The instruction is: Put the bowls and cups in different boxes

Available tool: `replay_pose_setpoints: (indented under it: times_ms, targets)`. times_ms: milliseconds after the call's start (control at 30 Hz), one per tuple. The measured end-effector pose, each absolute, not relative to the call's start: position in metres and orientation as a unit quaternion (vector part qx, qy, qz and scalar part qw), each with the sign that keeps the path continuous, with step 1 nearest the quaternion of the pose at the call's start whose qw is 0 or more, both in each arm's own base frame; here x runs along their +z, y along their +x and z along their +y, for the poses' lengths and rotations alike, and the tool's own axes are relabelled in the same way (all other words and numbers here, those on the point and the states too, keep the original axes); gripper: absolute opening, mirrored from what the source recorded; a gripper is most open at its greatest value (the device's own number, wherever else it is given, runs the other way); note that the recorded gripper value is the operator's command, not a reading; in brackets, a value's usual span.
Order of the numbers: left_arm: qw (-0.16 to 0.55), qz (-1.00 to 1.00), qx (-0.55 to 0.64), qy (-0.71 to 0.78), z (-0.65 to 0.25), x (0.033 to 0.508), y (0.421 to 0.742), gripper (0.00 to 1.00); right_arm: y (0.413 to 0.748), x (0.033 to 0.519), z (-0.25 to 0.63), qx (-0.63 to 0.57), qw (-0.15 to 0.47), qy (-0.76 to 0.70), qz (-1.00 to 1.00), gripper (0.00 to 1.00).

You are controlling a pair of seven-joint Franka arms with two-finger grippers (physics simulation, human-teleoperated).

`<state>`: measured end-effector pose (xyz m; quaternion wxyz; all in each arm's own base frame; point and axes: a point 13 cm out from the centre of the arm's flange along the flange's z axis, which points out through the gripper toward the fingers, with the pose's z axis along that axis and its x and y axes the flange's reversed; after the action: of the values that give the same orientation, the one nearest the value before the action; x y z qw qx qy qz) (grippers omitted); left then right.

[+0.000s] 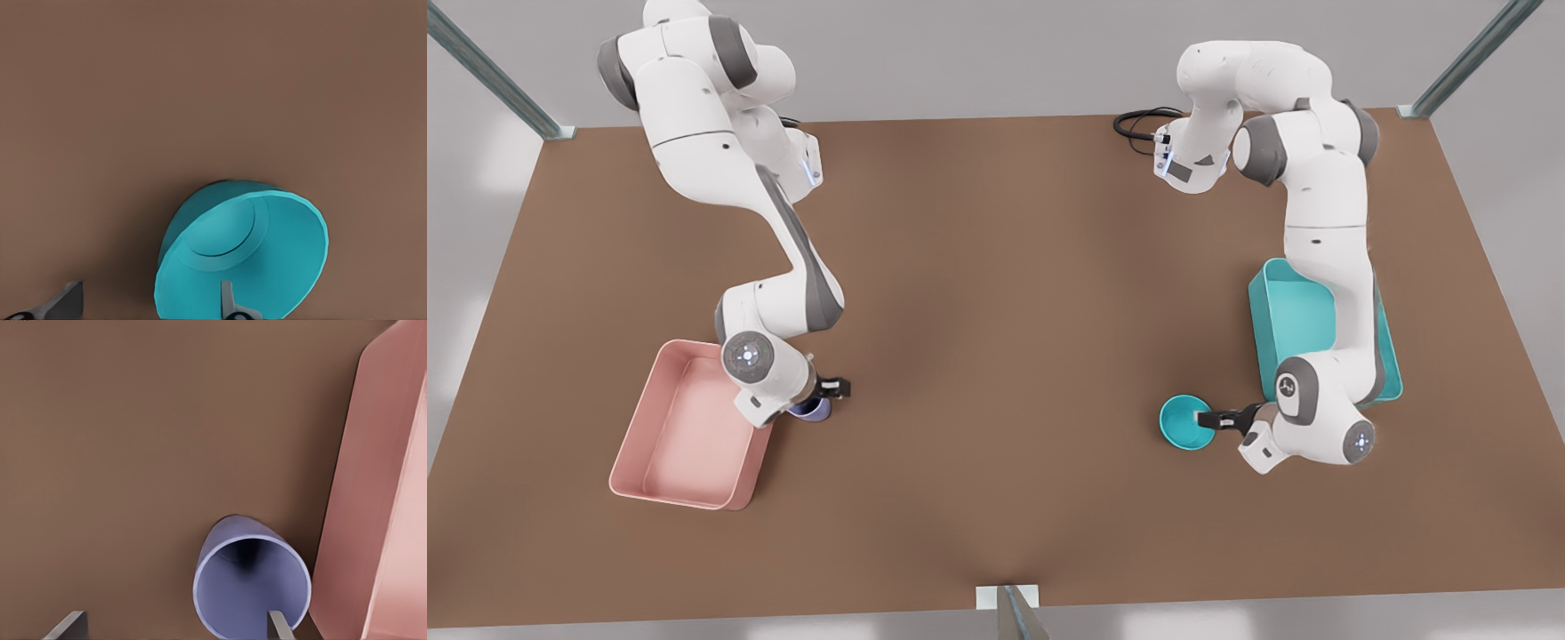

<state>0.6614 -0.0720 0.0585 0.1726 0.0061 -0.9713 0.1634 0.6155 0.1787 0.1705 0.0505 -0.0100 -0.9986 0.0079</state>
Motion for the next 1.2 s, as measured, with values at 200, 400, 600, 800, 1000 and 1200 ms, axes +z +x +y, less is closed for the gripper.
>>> replay_pose_setpoints:
  times_ms: [200, 400, 600, 800, 1000, 1200]
  targets:
    - [0.137, -0.973, 0.185, 0.005, -0.083, 0.057, 0.676, 0.21, 0.597, 0.139, 0.173, 0.014, 0.060, -0.043, -0.997, 1.00]
    - [0.125, -0.975, 0.182, -0.008, -0.086, 0.073, 0.682, 0.21, 0.593, 0.118, 0.172, 0.019, 0.066, -0.067, -0.995, 1.00]
    - [0.060, -0.996, 0.056, 0.020, 0.070, 0.300, 0.671, 0.21, 0.591, 0.100, 0.173, 0.024, 0.074, -0.081, -0.994, 1.00]
    - [0.172, -0.981, 0.009, 0.090, 0.216, 0.258, 0.547, 0.21, 0.589, 0.086, 0.174, 0.026, 0.081, -0.091, -0.992, 0.25]
    - [0.212, -0.975, 0.007, 0.071, 0.221, 0.144, 0.506, 0.21, 0.607, 0.109, 0.177, 0.011, 0.062, -0.101, -0.993, 0.21]
    - [0.197, -0.979, 0.002, 0.042, 0.218, 0.088, 0.507, 0.90, 0.671, 0.226, 0.147, -0.019, -0.021, -0.122, -0.992, 0.21]
